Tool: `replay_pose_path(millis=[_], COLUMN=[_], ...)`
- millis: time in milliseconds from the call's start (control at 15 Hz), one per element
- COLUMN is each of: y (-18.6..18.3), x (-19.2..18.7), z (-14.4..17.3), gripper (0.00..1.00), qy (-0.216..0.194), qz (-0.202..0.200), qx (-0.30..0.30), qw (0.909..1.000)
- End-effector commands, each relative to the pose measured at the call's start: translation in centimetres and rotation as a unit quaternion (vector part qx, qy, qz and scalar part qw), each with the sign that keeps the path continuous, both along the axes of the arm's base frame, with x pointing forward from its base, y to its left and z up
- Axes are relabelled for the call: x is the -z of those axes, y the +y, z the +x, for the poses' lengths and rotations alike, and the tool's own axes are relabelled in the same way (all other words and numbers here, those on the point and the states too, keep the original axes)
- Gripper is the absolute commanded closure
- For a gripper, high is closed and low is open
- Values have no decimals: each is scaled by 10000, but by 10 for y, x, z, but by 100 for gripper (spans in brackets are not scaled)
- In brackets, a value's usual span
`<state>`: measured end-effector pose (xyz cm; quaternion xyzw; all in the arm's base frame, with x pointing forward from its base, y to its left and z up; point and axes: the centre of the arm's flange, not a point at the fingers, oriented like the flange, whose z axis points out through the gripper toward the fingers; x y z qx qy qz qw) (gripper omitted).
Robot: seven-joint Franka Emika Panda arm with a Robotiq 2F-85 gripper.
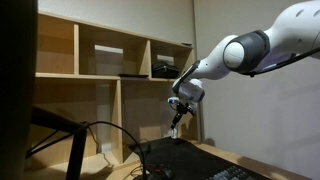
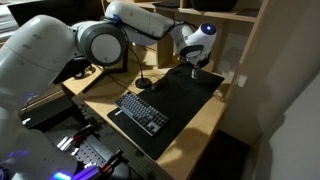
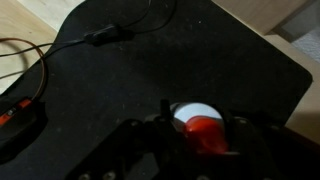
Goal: Move the bottle to the right
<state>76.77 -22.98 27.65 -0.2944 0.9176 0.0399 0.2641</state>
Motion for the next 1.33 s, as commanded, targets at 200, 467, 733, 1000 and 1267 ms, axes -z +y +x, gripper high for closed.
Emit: replay_pose_path(millis=[200, 467, 733, 1000, 1267], y=[6, 11, 8, 2, -1], x=[20, 40, 48, 59, 73], z=[19, 47, 67, 75, 76], gripper=[80, 80, 80, 80, 80], qy=[145, -42, -240, -156, -93], qz=[-218, -235, -176, -67, -25], qx=[98, 523, 971, 1308, 1558], qw=[9996, 9983, 9948, 9913, 9877])
